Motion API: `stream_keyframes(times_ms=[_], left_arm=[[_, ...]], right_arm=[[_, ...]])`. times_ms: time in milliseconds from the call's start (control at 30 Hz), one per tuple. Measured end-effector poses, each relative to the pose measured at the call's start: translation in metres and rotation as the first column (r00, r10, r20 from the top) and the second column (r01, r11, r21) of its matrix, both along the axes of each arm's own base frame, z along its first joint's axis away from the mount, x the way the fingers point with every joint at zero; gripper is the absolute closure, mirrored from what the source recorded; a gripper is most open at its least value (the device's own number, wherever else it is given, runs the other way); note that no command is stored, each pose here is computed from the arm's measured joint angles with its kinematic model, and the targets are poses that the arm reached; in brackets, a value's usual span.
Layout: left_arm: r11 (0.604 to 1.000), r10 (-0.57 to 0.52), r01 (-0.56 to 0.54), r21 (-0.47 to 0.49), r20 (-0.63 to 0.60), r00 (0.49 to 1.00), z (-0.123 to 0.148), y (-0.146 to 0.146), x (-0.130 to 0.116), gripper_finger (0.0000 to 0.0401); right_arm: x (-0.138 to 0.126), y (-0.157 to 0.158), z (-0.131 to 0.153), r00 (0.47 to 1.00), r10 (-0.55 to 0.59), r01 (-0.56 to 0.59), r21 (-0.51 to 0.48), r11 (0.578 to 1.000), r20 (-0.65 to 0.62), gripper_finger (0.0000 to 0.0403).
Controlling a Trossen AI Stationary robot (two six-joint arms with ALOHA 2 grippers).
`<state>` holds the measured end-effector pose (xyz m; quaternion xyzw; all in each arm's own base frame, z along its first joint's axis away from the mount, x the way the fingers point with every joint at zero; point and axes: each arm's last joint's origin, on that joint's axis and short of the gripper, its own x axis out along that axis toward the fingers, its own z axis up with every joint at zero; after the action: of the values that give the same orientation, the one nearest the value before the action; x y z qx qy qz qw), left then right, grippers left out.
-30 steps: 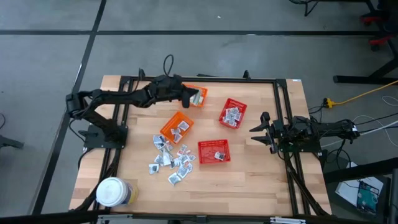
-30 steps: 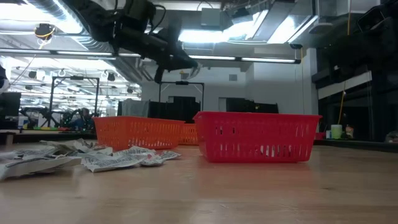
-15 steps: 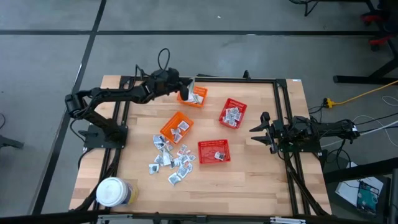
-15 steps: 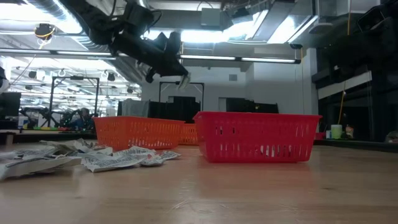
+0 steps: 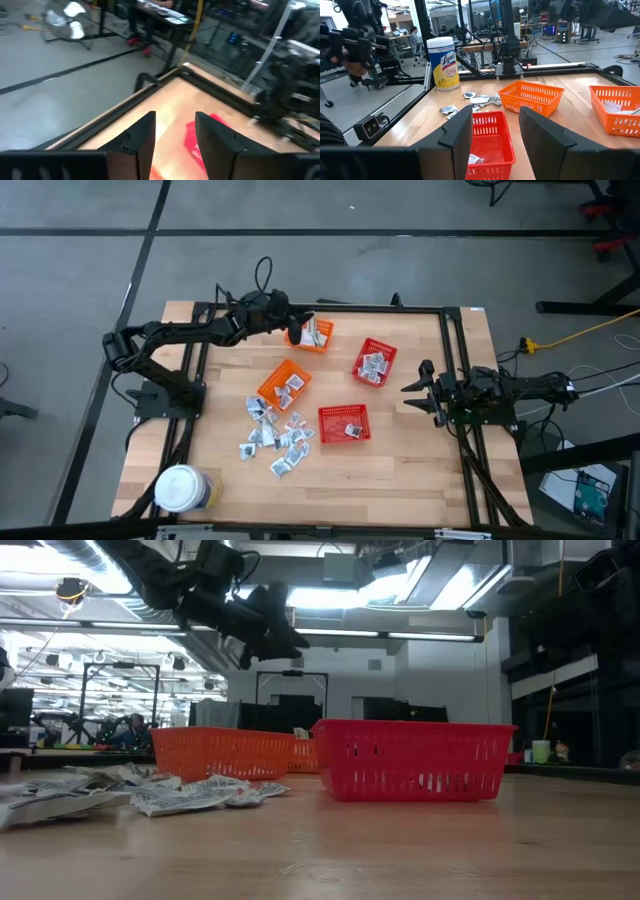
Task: Pick & Place First Aid Supplies
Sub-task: Put the green bandage pack into the top orange bin
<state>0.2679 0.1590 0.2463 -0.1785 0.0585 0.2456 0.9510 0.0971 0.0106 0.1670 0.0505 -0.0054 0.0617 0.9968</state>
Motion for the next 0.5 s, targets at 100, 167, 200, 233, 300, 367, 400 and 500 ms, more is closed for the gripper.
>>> stream_keyframes(times_ms=[100,167,200,233,300,367,400,500], left_arm=[[0.999,-0.047,0.047,0.001,0.014,0.999,0.004,-0.006,0.001,0.0263],[0.996,-0.084,0.083,0.017,0.022,0.996,0.008,-0.012,0.002,0.0264],[0.994,-0.108,0.108,0.027,0.025,0.994,0.010,-0.015,0.003,0.0265],[0.991,-0.134,0.133,0.032,0.028,0.991,0.011,-0.018,0.003,0.0266],[0.983,-0.182,0.181,0.036,0.031,0.983,0.013,-0.026,0.006,0.0268],[0.971,-0.237,0.236,0.037,0.038,0.971,0.015,-0.034,0.008,0.0270],[0.964,-0.264,0.262,0.038,0.042,0.964,0.017,-0.039,0.009,0.0271],[0.940,-0.340,0.340,0.020,0.029,0.940,0.017,-0.054,0.012,0.0271]], right_arm=[[0.000,0.000,0.000,1.000,0.000,0.000,0.000,1.000,0.000,0.0240],[0.000,0.000,0.000,1.000,0.000,0.000,0.000,1.000,0.000,0.0240],[0.000,0.000,0.000,1.000,0.000,0.000,0.000,1.000,0.000,0.0240],[0.000,0.000,0.000,1.000,0.000,0.000,0.000,1.000,0.000,0.0240],[0.000,0.000,0.000,1.000,0.000,0.000,0.000,1.000,0.000,0.0240],[0.000,0.000,0.000,1.000,0.000,0.000,0.000,1.000,0.000,0.0240],[0.000,0.000,0.000,1.000,0.000,0.000,0.000,1.000,0.000,0.0240],[0.000,0.000,0.000,1.000,0.000,0.000,0.000,1.000,0.000,0.0240]])
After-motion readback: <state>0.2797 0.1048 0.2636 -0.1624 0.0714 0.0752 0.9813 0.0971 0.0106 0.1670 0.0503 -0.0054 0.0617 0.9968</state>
